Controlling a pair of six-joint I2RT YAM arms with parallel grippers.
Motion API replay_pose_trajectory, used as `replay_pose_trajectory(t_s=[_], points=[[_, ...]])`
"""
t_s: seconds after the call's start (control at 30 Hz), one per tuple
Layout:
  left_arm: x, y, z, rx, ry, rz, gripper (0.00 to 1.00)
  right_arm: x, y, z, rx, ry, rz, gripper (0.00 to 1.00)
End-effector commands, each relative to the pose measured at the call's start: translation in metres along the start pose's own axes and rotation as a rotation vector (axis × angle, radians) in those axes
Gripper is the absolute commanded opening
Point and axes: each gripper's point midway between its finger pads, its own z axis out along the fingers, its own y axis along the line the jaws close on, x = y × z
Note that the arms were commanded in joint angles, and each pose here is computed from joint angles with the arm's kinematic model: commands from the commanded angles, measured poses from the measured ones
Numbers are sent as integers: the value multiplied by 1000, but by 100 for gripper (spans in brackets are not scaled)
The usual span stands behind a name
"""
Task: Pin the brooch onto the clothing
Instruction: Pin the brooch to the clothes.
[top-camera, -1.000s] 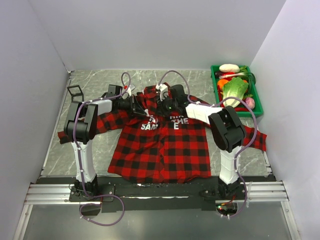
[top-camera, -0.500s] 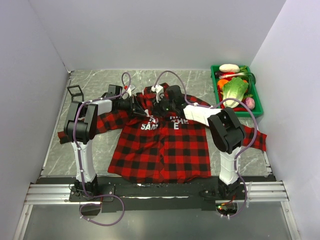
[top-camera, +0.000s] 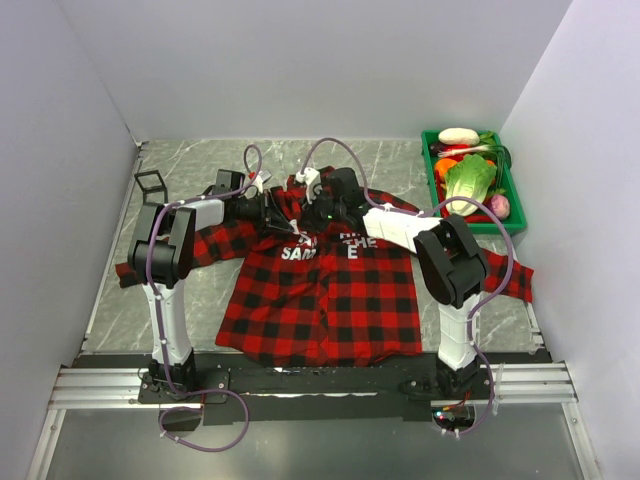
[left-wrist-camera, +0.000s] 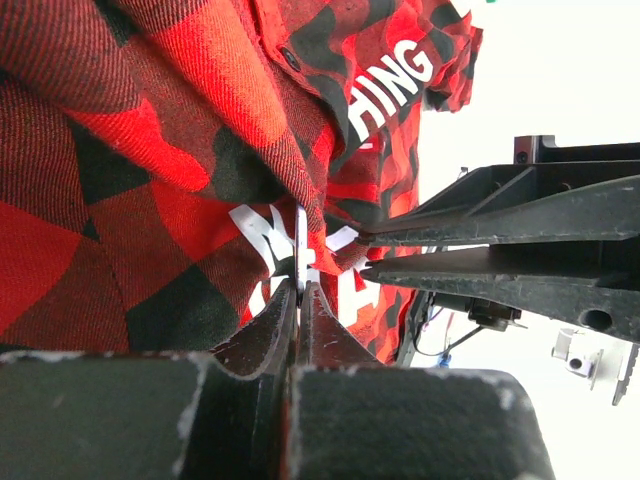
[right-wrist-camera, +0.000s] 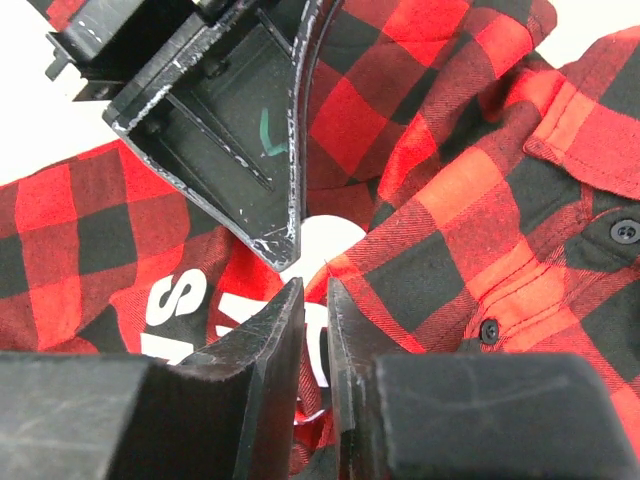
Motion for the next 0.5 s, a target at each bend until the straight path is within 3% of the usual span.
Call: replay_pose_trajectory(t_s=[0.0,0.47], points=[[-7,-27,-8,63,-5,67,1,-22,1,1,0,-23,-47,22],[-8,-41,-12,94,-13,100,1,-16,1,1,8,3,-31,21]])
